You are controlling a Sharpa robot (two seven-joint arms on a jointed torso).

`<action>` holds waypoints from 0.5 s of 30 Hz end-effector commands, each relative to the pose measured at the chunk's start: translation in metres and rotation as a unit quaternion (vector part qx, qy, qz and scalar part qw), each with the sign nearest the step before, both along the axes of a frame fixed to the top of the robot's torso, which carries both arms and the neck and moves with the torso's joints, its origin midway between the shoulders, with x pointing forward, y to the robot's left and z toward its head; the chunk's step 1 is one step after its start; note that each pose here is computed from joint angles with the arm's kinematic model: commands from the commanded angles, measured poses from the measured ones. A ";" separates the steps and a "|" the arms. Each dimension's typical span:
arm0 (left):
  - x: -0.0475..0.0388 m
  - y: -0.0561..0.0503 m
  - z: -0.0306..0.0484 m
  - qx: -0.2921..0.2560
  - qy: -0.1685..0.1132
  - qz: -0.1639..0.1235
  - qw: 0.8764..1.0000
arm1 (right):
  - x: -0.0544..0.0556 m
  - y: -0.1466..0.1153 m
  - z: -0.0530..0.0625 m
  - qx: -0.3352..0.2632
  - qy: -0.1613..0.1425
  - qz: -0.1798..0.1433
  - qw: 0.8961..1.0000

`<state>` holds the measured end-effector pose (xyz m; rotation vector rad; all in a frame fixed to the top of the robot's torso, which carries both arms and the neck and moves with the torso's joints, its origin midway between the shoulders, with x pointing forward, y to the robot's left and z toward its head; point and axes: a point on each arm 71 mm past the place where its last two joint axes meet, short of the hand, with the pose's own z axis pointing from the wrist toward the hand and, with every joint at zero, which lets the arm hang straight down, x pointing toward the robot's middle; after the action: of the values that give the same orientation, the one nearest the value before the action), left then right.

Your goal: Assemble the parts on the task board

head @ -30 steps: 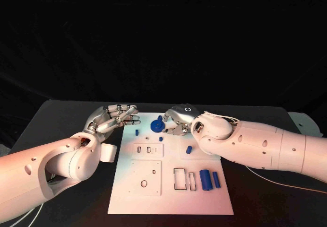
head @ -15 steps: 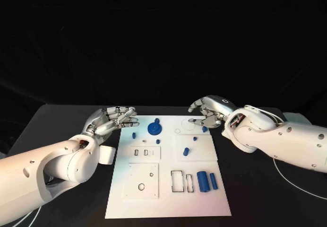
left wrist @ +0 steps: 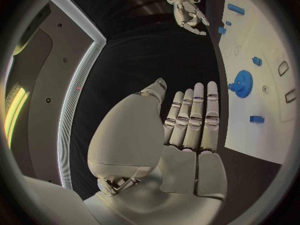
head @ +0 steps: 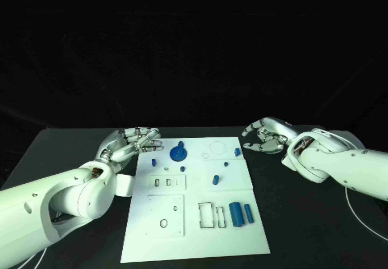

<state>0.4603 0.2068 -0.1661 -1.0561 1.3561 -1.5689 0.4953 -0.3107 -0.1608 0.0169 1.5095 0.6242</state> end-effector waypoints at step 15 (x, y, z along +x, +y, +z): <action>-0.0003 -0.003 0.0010 -0.007 -0.003 -0.012 1.000 | 0.007 0.000 -0.029 0.000 0.054 0.009 0.998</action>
<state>0.4606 0.2060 -0.1664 -1.0553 1.3583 -1.5729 0.5024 -0.3121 -0.1864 0.0454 1.5874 0.6297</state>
